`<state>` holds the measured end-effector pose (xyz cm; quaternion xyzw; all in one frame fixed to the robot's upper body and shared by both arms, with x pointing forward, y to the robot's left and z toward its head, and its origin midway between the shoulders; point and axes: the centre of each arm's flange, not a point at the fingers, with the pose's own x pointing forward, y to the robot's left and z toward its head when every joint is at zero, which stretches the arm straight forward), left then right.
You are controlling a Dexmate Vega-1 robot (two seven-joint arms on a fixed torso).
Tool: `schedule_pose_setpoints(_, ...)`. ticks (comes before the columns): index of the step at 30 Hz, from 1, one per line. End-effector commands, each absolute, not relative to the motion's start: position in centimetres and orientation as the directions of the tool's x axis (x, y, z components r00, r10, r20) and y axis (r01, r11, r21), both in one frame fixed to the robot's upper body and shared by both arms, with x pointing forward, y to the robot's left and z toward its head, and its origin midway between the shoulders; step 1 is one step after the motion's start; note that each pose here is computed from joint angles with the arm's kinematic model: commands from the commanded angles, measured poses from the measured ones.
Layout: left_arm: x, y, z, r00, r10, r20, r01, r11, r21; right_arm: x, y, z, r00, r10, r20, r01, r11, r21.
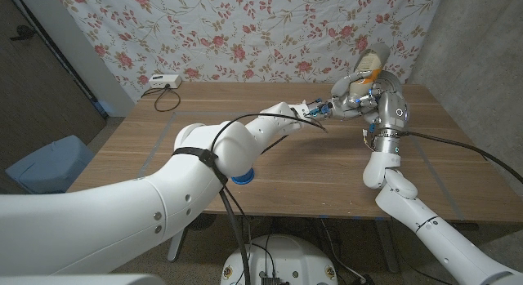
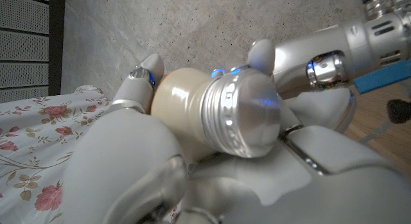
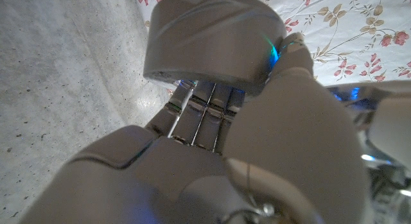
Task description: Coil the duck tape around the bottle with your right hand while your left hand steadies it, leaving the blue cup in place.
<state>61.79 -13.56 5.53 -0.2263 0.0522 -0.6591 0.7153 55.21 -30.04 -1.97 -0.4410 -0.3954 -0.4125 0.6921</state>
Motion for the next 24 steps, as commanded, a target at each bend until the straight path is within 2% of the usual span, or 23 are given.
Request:
schedule_pose_setpoints(1,62.9,-12.5,5.5,0.187,-0.963,0.196,0.905,0.091,-0.416,55.3,-30.2,-1.4,0.331,-0.225,0.917,0.928,0.254,-0.272)
schedule_pose_setpoints(5,63.3,-11.9,5.7,0.193,-0.96,0.204,0.916,0.102,-0.389,55.3,-30.3,-1.1,0.324,-0.23,0.918,0.931,0.248,-0.267)
schedule_pose_setpoints(12,63.3,-10.8,5.8,0.147,-0.974,0.171,0.952,0.093,-0.291,55.1,-30.5,-0.6,0.309,-0.231,0.922,0.936,0.247,-0.252)
schedule_pose_setpoints(24,63.7,-9.1,6.1,0.12,-0.984,0.132,0.982,0.098,-0.161,54.9,-30.7,0.0,0.286,-0.249,0.925,0.943,0.244,-0.226)
